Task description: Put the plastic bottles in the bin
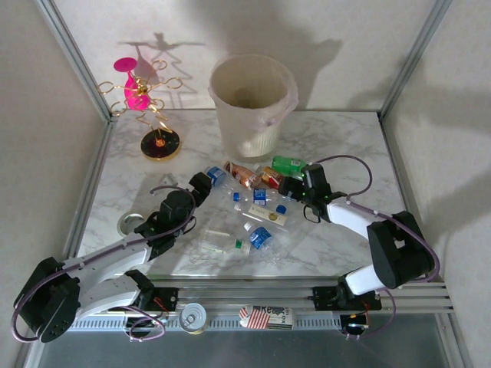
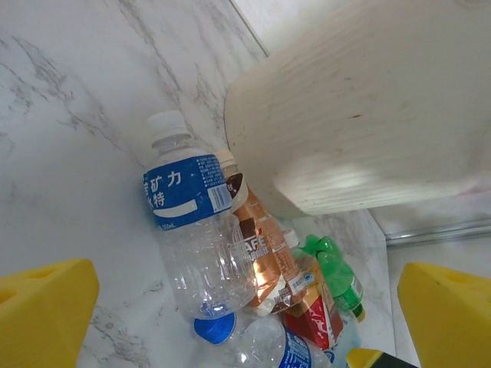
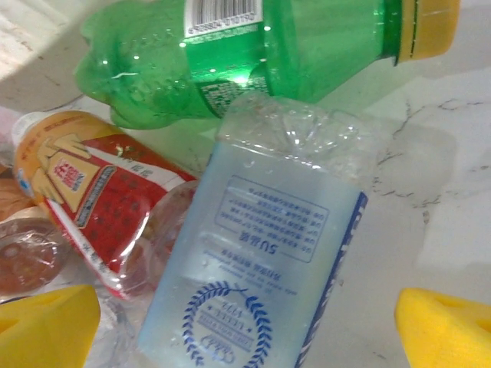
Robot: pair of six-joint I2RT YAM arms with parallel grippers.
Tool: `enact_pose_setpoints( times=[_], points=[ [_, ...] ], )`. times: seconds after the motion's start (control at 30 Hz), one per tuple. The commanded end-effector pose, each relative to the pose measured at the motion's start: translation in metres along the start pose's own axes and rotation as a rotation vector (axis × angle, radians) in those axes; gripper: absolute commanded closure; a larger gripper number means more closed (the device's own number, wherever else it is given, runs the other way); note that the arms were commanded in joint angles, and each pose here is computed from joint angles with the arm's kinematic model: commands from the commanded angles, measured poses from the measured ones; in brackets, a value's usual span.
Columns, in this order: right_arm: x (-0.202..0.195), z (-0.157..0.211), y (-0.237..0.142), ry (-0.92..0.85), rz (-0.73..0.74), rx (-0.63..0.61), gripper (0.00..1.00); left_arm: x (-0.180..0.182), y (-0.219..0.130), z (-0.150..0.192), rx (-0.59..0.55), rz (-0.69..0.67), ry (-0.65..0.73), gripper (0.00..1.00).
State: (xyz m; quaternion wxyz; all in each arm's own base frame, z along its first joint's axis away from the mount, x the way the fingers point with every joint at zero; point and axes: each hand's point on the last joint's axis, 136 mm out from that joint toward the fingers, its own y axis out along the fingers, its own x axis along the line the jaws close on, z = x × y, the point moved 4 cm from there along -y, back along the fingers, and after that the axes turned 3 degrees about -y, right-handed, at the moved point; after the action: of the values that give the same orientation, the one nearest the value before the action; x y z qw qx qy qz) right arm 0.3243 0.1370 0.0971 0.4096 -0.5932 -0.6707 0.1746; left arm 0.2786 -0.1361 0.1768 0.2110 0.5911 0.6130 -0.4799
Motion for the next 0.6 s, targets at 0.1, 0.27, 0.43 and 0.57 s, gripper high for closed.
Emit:
enact_pose_setpoints(
  times=[0.1, 0.27, 0.43, 0.57],
  points=[
    [-0.007, 0.0, 0.006, 0.013, 0.024, 0.01, 0.01, -0.01, 0.004, 0.009, 0.043, 0.035, -0.031, 0.0],
    [-0.017, 0.003, 0.003, 0.024, 0.047, 0.01, 0.01, -0.013, 0.007, 0.01, 0.048, 0.037, -0.027, 0.0],
    [-0.029, 0.004, -0.004, 0.033, 0.074, -0.003, 0.01, -0.015, 0.008, 0.012, 0.055, 0.038, -0.022, 0.0],
    [-0.031, 0.005, -0.007, 0.038, 0.064, -0.003, 0.02, -0.018, 0.009, 0.014, 0.061, 0.044, -0.022, 0.0]
  ],
)
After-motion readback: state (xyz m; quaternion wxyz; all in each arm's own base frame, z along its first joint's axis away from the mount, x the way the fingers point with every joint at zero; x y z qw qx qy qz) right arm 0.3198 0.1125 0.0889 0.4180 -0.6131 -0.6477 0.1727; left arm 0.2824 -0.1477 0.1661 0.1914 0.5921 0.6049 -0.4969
